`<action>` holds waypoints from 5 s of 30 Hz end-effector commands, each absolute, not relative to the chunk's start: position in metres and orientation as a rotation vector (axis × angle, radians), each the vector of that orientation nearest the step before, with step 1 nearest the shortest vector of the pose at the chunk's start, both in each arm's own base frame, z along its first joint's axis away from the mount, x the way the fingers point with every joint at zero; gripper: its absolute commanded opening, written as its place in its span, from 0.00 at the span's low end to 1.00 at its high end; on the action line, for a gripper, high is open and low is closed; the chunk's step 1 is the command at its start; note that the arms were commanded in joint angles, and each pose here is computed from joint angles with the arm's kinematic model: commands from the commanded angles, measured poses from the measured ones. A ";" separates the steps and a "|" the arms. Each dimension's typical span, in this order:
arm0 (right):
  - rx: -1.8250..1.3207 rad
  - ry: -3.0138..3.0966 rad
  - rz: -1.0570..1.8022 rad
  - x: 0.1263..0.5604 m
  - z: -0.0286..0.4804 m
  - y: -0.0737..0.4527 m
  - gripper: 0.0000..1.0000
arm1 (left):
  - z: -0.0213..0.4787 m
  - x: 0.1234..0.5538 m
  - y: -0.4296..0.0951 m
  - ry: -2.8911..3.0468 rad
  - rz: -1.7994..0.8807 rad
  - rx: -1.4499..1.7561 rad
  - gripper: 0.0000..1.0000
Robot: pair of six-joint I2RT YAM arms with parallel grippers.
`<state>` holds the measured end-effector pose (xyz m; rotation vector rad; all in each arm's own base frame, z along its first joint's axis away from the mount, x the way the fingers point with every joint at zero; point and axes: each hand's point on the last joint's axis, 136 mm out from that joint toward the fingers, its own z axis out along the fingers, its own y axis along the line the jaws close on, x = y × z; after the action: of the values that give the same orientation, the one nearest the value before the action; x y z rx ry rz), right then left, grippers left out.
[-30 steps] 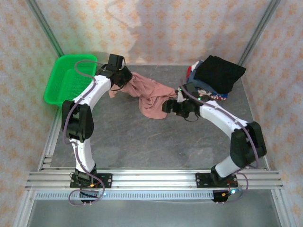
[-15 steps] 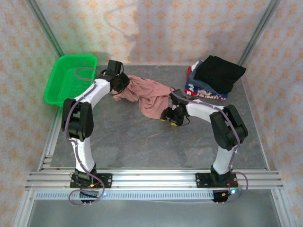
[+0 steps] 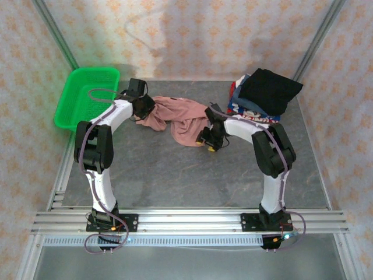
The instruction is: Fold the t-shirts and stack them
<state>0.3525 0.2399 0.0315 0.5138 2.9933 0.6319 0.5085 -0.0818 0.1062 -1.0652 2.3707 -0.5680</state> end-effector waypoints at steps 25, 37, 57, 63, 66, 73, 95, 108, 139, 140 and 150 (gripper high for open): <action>0.214 2.641 0.677 0.343 0.280 0.174 0.00 | 0.342 0.432 -0.055 2.208 -0.515 -0.634 0.00; 0.332 2.659 0.492 0.321 0.278 0.099 0.00 | 0.275 0.435 -0.095 2.441 -0.561 -0.581 0.01; 0.485 2.595 0.450 0.416 0.200 0.051 0.54 | 0.162 0.405 -0.040 2.624 -0.340 -0.814 0.79; 0.293 2.591 0.590 0.345 0.229 0.110 0.74 | 0.132 0.377 0.012 2.590 -0.254 -0.978 0.79; 0.175 2.637 0.748 0.310 0.217 0.166 0.76 | 0.126 0.390 0.025 2.561 -0.251 -0.995 0.79; -0.197 2.801 0.822 0.287 0.160 0.278 0.70 | 0.090 0.422 0.042 2.528 -0.300 -1.107 0.74; -0.580 3.031 0.309 0.258 0.041 0.343 0.57 | 0.048 0.455 0.060 2.439 -0.276 -1.244 0.69; -0.457 2.966 -0.003 0.283 0.022 0.304 0.09 | 0.051 0.439 0.088 2.348 -0.155 -1.385 0.71; -0.114 2.747 0.357 0.313 0.174 0.244 0.00 | 0.069 0.478 0.086 2.403 -0.151 -1.293 0.00; -0.090 2.727 0.361 0.315 0.183 0.236 0.00 | 0.084 0.480 0.088 2.382 -0.153 -1.265 0.00; 0.118 2.586 0.375 0.330 0.244 0.150 0.00 | 0.213 0.477 0.084 2.160 -0.287 -1.103 0.00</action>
<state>0.3379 0.1615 0.2338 0.1424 2.5809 0.3946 0.4729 0.0723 0.1748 -1.1588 2.2546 -0.2888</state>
